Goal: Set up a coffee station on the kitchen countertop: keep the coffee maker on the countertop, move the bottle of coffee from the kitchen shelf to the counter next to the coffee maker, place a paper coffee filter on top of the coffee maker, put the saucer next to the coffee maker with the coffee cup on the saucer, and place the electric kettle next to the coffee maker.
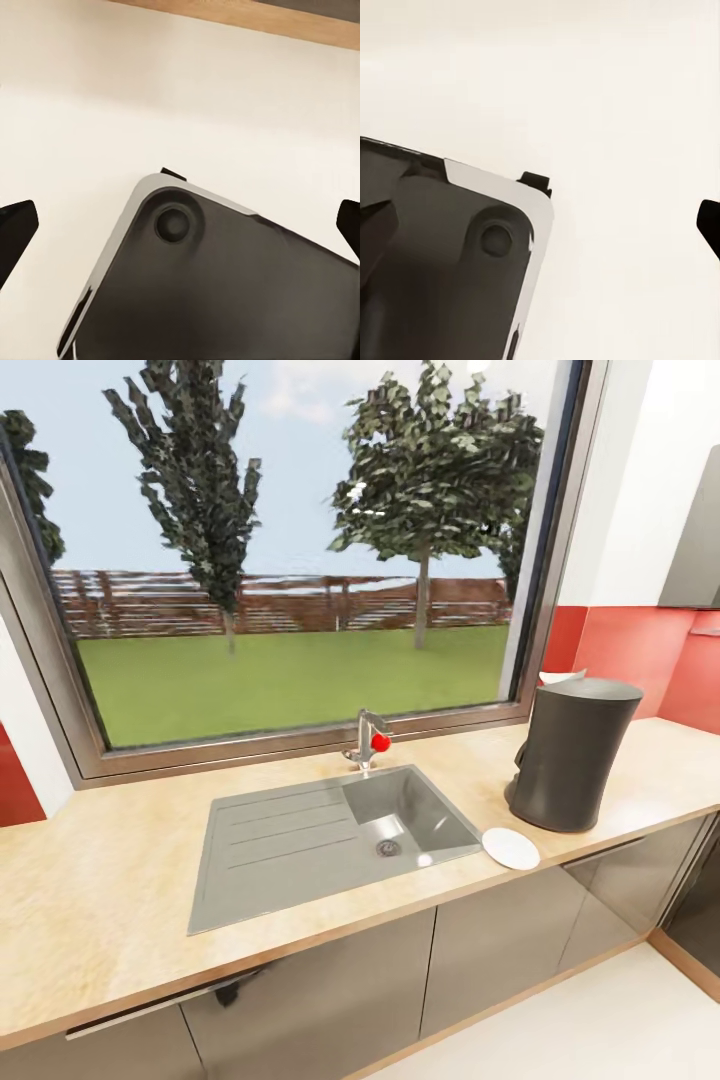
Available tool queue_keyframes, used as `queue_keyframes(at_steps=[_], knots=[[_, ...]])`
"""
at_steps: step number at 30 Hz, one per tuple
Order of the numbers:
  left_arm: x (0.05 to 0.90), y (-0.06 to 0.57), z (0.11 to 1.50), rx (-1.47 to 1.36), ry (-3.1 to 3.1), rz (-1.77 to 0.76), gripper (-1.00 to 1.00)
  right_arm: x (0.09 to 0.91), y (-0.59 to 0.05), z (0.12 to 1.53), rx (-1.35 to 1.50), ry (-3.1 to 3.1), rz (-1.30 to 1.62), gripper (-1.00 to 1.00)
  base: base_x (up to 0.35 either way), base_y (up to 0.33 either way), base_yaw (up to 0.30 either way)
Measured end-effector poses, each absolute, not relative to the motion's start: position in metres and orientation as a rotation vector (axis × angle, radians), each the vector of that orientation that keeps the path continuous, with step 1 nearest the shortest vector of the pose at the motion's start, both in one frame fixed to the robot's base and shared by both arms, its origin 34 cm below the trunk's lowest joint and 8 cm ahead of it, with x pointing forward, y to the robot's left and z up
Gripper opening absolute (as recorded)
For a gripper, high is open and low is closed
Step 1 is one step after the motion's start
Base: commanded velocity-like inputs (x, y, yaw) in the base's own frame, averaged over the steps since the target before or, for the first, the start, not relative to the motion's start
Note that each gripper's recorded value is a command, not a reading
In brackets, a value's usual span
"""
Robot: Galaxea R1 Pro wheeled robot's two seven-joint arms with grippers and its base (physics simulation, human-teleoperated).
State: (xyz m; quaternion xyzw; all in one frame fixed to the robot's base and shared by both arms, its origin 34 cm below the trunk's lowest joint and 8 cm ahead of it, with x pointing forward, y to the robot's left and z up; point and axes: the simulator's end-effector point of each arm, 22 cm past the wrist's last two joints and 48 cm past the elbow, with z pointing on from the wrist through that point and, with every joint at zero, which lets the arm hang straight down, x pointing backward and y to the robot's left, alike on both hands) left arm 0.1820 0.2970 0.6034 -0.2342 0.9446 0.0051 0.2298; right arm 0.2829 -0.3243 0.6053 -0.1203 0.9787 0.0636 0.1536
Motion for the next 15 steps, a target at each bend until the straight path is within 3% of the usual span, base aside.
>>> queue_keyframes(at_steps=[6, 15], knots=[[0.182, 0.297, 0.603, -0.645, 2.599, 0.014, 1.00, 0.292, -0.330, 0.607, -0.266, 2.764, 0.127, 1.00, 0.000, 0.000, 0.018], [0.182, 0.288, 0.603, -0.622, 2.609, -0.007, 1.00, 0.311, -0.355, 0.612, -0.202, 2.700, -0.073, 1.00, 0.000, 0.000, 0.260]])
